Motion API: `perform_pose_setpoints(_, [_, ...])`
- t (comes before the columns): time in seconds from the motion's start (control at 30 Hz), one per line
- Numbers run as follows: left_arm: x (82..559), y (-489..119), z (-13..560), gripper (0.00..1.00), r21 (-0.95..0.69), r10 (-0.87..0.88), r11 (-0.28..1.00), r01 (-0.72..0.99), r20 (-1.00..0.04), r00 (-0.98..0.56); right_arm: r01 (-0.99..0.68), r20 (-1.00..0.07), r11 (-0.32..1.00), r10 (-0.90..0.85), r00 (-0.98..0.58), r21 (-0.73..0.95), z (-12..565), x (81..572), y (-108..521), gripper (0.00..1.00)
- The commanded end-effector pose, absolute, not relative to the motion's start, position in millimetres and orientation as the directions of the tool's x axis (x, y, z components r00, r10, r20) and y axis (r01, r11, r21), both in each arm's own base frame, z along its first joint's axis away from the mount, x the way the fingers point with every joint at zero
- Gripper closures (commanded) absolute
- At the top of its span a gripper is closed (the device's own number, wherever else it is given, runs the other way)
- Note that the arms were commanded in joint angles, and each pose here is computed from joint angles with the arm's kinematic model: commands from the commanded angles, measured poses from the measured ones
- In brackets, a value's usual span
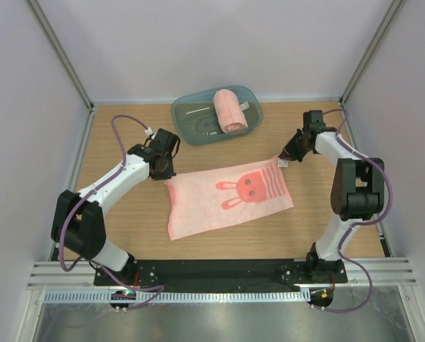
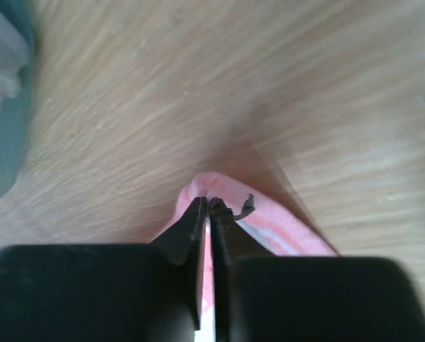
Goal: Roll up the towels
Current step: Flatten the towel
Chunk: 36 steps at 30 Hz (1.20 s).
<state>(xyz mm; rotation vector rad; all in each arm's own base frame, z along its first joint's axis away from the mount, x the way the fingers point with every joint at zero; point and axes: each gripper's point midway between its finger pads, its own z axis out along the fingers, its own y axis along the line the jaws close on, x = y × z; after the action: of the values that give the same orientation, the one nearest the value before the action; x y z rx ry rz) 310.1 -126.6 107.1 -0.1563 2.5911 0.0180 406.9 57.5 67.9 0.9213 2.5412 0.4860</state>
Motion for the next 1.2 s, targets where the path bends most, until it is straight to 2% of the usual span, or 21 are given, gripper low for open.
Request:
perform_pose_setpoints(0.0, [339.3,-104.6,115.5,0.99,0.033,-0.115,0.987,-0.159,-0.547,-0.829,0.494,-0.276,0.729,0.655,-0.703,0.473,80.2,438.2,59.4,0.83])
perform_pose_setpoints(0.03, [341.5,-94.1,113.6,0.90,0.043,-0.134,0.982,-0.185,-0.534,-0.835,0.476,-0.279,0.737,0.642,-0.714,0.480,82.2,441.3,61.2,0.66])
perform_pose_setpoints(0.07, [343.5,-90.4,111.7,0.83,0.037,-0.150,0.980,-0.198,-0.522,-0.840,0.451,-0.293,0.741,0.633,-0.716,0.498,90.9,448.6,63.4,0.38])
perform_pose_setpoints(0.1, [347.8,-90.5,115.4,0.66,0.016,-0.167,0.979,-0.205,-0.520,-0.838,0.454,-0.296,0.748,0.628,-0.720,0.483,94.3,446.5,61.2,0.28])
perform_pose_setpoints(0.13, [347.8,-84.5,114.5,0.58,0.020,-0.180,0.975,-0.221,-0.507,-0.843,0.445,-0.322,0.765,0.615,-0.720,0.465,99.9,446.5,57.0,0.20])
perform_pose_setpoints(0.17, [349.2,-82.5,117.9,0.53,0.026,-0.179,0.974,-0.223,-0.511,-0.841,0.455,-0.345,0.771,0.617,-0.708,0.446,103.7,446.1,50.1,0.14])
perform_pose_setpoints(0.2, [348.4,-80.7,123.4,0.49,0.037,-0.173,0.974,-0.224,-0.513,-0.841,0.467,-0.349,0.774,0.618,-0.705,0.427,105.1,440.8,44.8,0.13])
perform_pose_setpoints(0.3, [341.2,-77.6,137.8,0.46,0.026,-0.181,0.973,-0.230,-0.532,-0.827,0.499,-0.380,0.766,0.638,-0.670,0.405,112.4,420.4,24.2,0.11])
perform_pose_setpoints(0.5, [279.9,-96.2,134.9,0.49,-0.128,-0.255,0.967,-0.221,-0.512,-0.820,0.521,-0.358,0.771,0.633,-0.686,0.366,88.3,365.8,8.1,0.11])
perform_pose_setpoints(0.63, [232.2,-115.9,112.8,0.50,-0.211,-0.284,0.955,-0.208,-0.460,-0.841,0.507,-0.279,0.789,0.603,-0.748,0.347,57.5,339.4,17.2,0.13])
perform_pose_setpoints(0.77, [200.3,-130.9,88.8,0.53,-0.277,-0.290,0.943,-0.186,-0.410,-0.865,0.507,-0.182,0.787,0.589,-0.787,0.352,25.0,317.3,29.5,0.25])
perform_pose_setpoints(0.9, [190.8,-136.4,85.7,0.55,-0.285,-0.275,0.944,-0.164,-0.410,-0.870,0.512,-0.151,0.780,0.590,-0.793,0.359,11.2,299.9,37.4,0.30])
perform_pose_setpoints(1.0, [186.3,-139.5,85.2,0.56,-0.295,-0.277,0.942,-0.162,-0.405,-0.871,0.504,-0.131,0.787,0.576,-0.807,0.355,4.4,285.6,43.9,0.42])
perform_pose_setpoints(1.03, [185.7,-140.3,85.6,0.56,-0.301,-0.282,0.939,-0.164,-0.406,-0.869,0.506,-0.118,0.789,0.572,-0.812,0.347,0.6,278.2,45.2,0.50])
perform_pose_setpoints(1.1, [183.3,-140.0,82.1,0.56,-0.309,-0.298,0.934,-0.179,-0.398,-0.868,0.496,-0.113,0.794,0.562,-0.820,0.351,-1.0,272.5,50.6,0.59])
perform_pose_setpoints(1.13, [183.2,-140.3,83.7,0.56,-0.318,-0.303,0.931,-0.179,-0.404,-0.863,0.505,-0.107,0.784,0.573,-0.813,0.361,-0.4,267.7,54.6,0.68])
perform_pose_setpoints(1.17, [183.2,-139.6,82.9,0.57,-0.321,-0.313,0.928,-0.187,-0.406,-0.858,0.501,-0.110,0.782,0.573,-0.812,0.371,0.5,266.3,57.6,0.72])
